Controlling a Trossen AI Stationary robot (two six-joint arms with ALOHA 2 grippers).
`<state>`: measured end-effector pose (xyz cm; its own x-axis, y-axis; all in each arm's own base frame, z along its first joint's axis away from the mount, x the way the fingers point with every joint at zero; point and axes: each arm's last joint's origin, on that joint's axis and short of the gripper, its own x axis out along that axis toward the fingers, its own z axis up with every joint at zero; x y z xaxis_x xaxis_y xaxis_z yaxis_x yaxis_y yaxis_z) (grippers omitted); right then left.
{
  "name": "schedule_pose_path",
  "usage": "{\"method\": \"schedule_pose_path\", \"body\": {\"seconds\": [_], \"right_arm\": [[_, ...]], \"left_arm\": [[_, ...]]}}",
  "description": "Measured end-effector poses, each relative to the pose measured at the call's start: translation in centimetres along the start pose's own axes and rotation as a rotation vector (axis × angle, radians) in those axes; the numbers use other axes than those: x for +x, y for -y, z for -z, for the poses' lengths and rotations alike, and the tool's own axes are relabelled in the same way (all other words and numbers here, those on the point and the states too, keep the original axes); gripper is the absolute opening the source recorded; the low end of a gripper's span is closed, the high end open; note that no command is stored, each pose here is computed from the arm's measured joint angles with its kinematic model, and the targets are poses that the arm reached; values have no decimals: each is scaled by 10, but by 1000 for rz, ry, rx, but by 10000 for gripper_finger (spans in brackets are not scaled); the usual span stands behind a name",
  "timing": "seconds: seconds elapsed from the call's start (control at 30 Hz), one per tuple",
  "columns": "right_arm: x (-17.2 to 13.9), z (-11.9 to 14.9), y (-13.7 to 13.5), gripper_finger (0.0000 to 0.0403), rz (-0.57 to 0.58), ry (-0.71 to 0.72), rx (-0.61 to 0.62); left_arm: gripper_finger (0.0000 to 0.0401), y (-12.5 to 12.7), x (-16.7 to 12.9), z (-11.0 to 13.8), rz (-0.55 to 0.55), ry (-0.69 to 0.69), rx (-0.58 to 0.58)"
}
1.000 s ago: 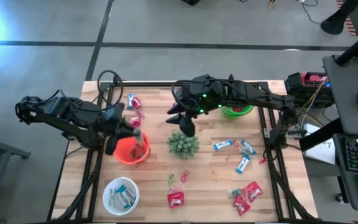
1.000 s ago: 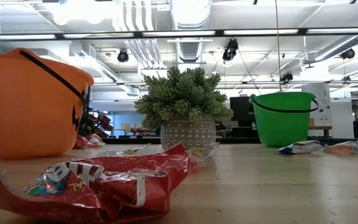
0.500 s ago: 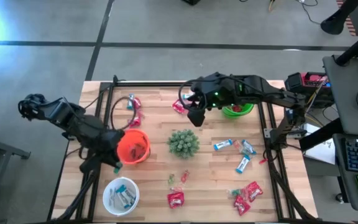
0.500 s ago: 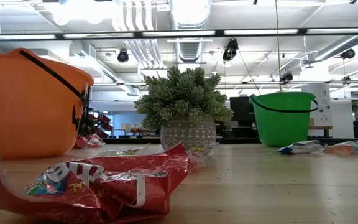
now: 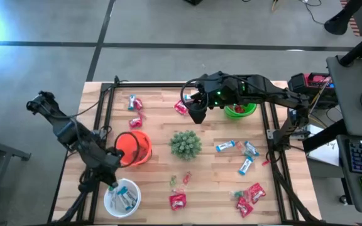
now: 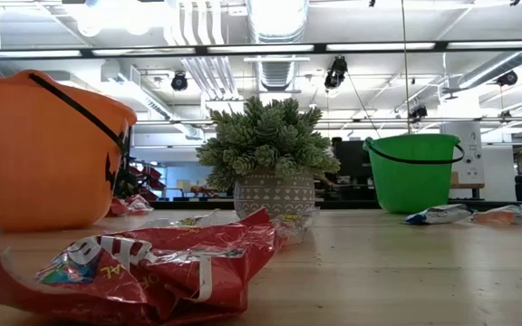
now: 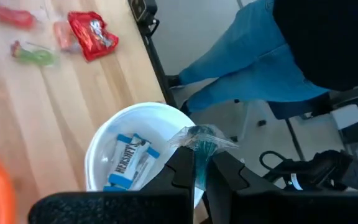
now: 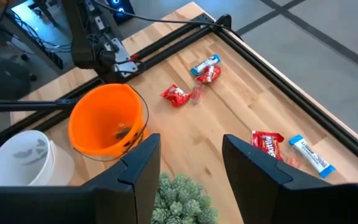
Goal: Sort candy
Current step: Put the blue gummy into the orange bucket
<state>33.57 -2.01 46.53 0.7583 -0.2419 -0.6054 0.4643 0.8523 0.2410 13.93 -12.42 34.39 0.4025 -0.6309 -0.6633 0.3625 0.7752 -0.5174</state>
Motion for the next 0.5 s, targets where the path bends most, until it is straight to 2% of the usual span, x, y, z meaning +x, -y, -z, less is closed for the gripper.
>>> {"method": "schedule_pose_path", "body": {"seconds": [0.27,0.5], "right_arm": [[0,0,0,164,1,0,18],[0,0,0,164,1,-1,19]], "left_arm": [[0,-13,38,17,57,14,-46],[0,-18,45,21,50,7,-76]]}}
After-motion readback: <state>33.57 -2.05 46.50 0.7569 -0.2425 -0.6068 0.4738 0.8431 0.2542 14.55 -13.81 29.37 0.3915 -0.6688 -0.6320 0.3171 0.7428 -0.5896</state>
